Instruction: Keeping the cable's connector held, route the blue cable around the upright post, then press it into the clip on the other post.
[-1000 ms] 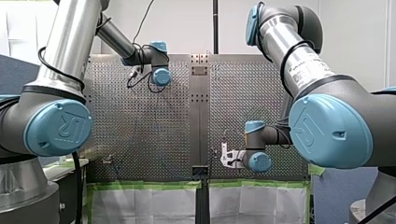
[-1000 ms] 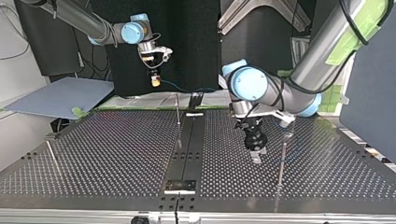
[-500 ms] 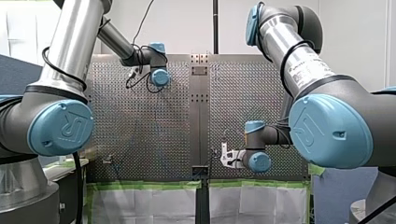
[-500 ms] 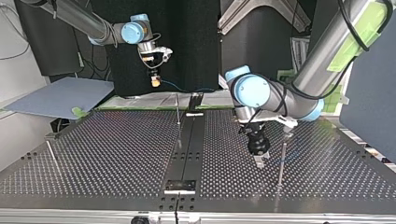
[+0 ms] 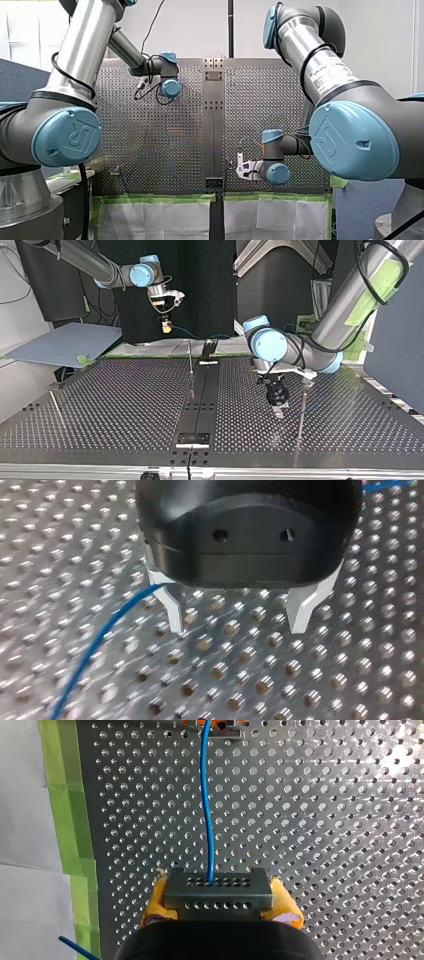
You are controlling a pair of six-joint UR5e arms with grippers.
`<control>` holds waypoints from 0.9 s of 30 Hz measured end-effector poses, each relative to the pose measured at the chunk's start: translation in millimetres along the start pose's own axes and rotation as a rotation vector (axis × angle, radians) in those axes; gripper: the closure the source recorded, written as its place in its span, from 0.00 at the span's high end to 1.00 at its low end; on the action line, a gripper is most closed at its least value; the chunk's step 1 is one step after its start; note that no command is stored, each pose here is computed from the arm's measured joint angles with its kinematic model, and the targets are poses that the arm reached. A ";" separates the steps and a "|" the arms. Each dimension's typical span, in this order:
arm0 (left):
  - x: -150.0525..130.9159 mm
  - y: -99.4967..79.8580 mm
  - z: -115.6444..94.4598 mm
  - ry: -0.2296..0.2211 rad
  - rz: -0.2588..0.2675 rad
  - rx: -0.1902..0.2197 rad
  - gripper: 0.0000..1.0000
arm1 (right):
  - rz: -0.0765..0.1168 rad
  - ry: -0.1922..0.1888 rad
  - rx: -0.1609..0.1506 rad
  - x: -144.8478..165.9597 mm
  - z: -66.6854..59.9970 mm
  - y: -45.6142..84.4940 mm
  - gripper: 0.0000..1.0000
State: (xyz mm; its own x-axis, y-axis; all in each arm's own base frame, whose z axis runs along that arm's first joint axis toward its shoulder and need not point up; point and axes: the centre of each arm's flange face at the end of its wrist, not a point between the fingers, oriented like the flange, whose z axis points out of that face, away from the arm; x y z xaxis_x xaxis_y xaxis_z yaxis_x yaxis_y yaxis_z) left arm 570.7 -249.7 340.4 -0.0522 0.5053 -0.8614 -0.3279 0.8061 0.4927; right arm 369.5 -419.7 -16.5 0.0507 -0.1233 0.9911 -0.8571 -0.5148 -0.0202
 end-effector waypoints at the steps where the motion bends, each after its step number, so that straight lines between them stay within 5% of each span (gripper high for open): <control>1: 2.1 -2.4 -0.4 0.004 0.003 0.004 1.00 | 0.000 0.000 0.000 0.0 0.0 0.0 0.00; 11: 9.9 -8.9 0.4 0.014 0.006 0.016 1.00 | -0.002 -0.005 0.002 -0.3 -0.5 -0.2 0.00; 27: 50.6 -49.5 -5.9 0.076 0.039 0.050 1.00 | 0.002 -0.006 0.000 -0.4 -0.5 0.4 0.00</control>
State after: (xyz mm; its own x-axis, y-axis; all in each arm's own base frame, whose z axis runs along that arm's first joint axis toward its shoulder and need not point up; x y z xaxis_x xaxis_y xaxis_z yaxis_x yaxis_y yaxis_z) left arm 578.8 -265.9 271.6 -0.1364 0.5130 -0.8475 -0.2769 0.8016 0.5298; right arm 368.8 -419.4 -16.8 0.0519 -0.1296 0.9902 -0.8570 -0.5149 -0.0225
